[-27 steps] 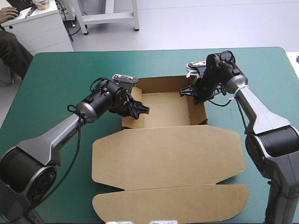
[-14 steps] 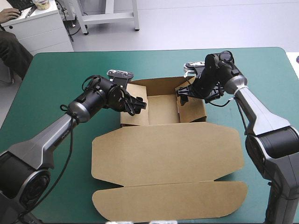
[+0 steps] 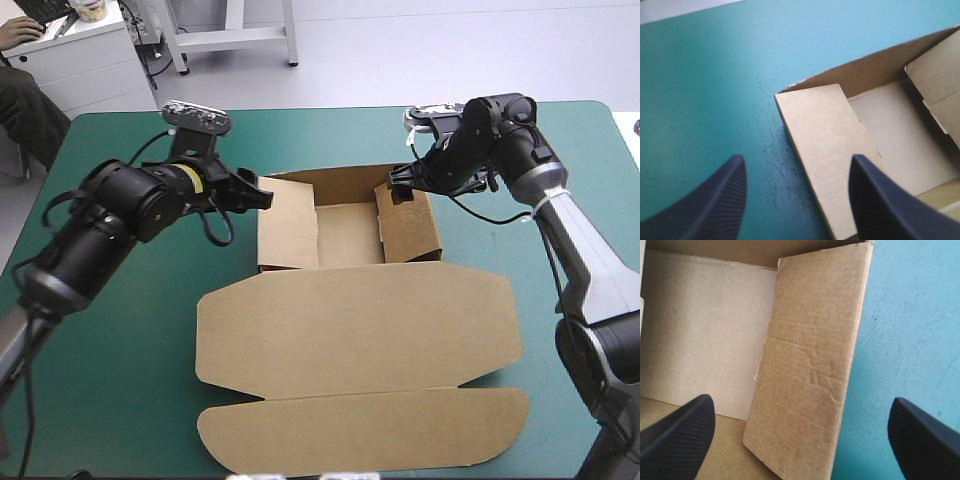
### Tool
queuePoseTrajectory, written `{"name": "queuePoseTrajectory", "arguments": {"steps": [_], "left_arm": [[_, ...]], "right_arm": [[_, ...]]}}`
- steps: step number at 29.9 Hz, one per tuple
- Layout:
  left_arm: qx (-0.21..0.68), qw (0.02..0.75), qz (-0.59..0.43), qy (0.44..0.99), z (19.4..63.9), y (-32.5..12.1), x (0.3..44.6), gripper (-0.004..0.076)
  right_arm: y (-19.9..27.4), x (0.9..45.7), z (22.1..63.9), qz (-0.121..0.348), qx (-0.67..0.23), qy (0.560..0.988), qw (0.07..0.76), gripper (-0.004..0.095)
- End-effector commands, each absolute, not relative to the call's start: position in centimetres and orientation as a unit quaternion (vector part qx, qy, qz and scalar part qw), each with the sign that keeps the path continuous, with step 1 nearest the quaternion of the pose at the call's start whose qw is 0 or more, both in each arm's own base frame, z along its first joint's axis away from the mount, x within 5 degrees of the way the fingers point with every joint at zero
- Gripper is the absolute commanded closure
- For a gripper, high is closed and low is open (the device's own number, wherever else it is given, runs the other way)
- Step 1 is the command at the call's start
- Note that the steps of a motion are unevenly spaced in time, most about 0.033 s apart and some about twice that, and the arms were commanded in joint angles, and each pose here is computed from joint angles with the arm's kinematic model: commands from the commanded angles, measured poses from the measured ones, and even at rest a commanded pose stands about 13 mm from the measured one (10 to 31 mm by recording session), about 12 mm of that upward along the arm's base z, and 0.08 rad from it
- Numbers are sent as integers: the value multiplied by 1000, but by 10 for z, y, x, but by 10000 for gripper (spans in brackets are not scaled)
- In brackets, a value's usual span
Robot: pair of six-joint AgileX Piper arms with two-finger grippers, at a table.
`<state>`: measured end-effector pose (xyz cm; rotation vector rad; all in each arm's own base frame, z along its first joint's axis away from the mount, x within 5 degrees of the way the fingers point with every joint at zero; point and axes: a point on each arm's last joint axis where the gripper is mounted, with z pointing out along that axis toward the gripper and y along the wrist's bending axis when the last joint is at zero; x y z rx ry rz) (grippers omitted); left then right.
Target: Fold the box
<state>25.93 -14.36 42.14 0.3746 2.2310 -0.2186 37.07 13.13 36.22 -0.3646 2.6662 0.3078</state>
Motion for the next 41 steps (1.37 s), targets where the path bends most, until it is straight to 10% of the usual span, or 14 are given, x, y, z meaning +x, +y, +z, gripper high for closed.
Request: {"name": "queuePoseTrajectory", "arguments": {"steps": [1, 6, 30, 41], "left_arm": [[169, 478, -78, 858, 463, -119, 224, 479], [212, 464, -43, 859, 470, -96, 187, 735], [221, 357, -81, 904, 323, -28, 55, 734], [221, 367, -84, 900, 321, -27, 55, 734]], "right_arm": [[127, 355, 394, 119, -143, 950, 252, 63], [127, 356, 393, 119, -143, 950, 251, 63], [136, 398, 326, 85, -152, 965, 194, 167], [139, 410, 300, 79, -149, 972, 164, 872]]}}
